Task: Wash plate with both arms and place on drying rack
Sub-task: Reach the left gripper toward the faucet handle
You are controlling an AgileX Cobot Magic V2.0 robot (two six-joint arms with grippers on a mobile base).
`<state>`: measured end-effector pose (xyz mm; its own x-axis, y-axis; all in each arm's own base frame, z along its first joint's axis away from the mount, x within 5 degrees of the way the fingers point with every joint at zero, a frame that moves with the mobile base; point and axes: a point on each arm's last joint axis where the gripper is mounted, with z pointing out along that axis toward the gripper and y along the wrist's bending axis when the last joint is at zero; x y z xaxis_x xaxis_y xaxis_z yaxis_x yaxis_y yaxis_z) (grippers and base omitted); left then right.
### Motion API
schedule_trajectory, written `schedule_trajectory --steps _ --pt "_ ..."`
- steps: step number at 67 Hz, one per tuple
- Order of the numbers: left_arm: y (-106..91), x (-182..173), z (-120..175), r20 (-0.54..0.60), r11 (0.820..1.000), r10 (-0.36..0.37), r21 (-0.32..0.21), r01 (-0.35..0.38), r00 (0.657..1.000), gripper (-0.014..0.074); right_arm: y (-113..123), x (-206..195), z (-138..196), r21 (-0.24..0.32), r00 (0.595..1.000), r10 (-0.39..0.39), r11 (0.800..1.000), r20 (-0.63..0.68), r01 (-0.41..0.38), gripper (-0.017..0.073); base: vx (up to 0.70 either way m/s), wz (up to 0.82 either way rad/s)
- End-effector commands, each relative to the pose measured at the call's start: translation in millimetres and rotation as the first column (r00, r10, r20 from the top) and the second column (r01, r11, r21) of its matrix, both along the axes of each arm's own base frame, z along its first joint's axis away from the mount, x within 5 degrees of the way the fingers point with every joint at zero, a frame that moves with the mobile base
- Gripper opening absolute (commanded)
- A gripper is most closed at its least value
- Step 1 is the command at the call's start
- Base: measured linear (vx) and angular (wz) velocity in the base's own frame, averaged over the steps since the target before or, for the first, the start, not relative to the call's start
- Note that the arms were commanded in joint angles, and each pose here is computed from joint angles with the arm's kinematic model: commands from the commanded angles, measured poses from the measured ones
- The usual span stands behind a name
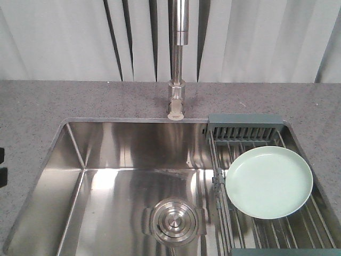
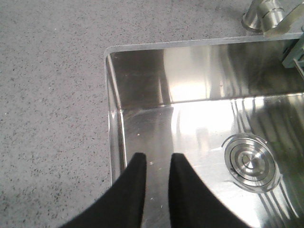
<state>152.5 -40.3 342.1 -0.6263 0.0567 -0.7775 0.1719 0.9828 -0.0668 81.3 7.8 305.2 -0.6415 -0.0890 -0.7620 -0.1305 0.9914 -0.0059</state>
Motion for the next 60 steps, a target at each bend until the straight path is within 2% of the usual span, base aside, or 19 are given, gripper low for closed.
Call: schedule_trajectory --steps 1,15,20,23,27,28,35,38,47,52,60 --pt "-5.8 18 19 0.087 1.0 -0.022 -0.003 0.022 0.996 0.0004 0 4 11 -0.002 0.997 -0.004 1.0 0.071 0.004 0.0278 0.0 0.0" --pt "-15.8 51 24 0.035 0.998 -0.049 0.042 0.047 0.998 -0.0008 0 4 11 -0.002 0.997 -0.004 1.0 0.071 0.004 0.0278 0.0 0.0" --pt "-22.0 62 26 0.005 0.996 -0.085 0.04 0.085 0.996 -0.0008 0 4 11 -0.002 0.997 -0.004 1.0 0.071 0.004 0.0278 0.0 0.0" --pt "-27.7 69 27 -0.002 0.99 -0.133 0.04 0.133 0.991 -0.0008 0 4 11 -0.002 0.997 -0.004 1.0 0.071 0.004 0.0278 0.0 0.0" --pt "-35.6 78 28 -0.008 0.982 -0.187 0.019 0.187 0.982 -0.0008 0 4 11 -0.002 0.997 -0.004 1.0 0.071 0.004 0.0278 0.0 0.0" --pt "-38.2 80 28 -0.008 0.98 -0.199 0.0 0.199 0.98 -0.0008 0 4 11 -0.002 0.997 -0.004 1.0 0.071 0.004 0.0278 0.0 0.0" --pt "-52.2 96 28 -0.007 0.957 -0.287 -0.046 0.286 0.958 -0.0008 0 4 11 -0.002 0.997 -0.004 1.0 0.071 0.004 0.0278 0.0 0.0" --pt "-57.8 104 27 -0.003 0.944 -0.327 -0.05 0.326 0.945 -0.0008 0 4 11 -0.002 0.997 -0.004 1.0 0.071 0.004 0.0278 0.0 0.0" --pt "-69.3 126 23 -0.004 0.921 -0.386 -0.06 0.385 0.922 -0.0008 0 4 11 -0.002 0.997 -0.004 1.0 0.071 0.004 0.0278 0.0 0.0" --pt "-70.4 138 21 -0.014 0.915 -0.4 -0.069 0.398 0.916 -0.0008 0 4 11 -0.002 0.997 -0.004 1.0 0.071 0.004 0.0278 0.0 0.0" --pt "-62.9 160 14 -0.022 0.895 -0.433 -0.127 0.427 0.901 -0.0008 0 4 11 -0.002 0.997 -0.004 1.0 0.071 0.004 0.0278 0.0 0.0"
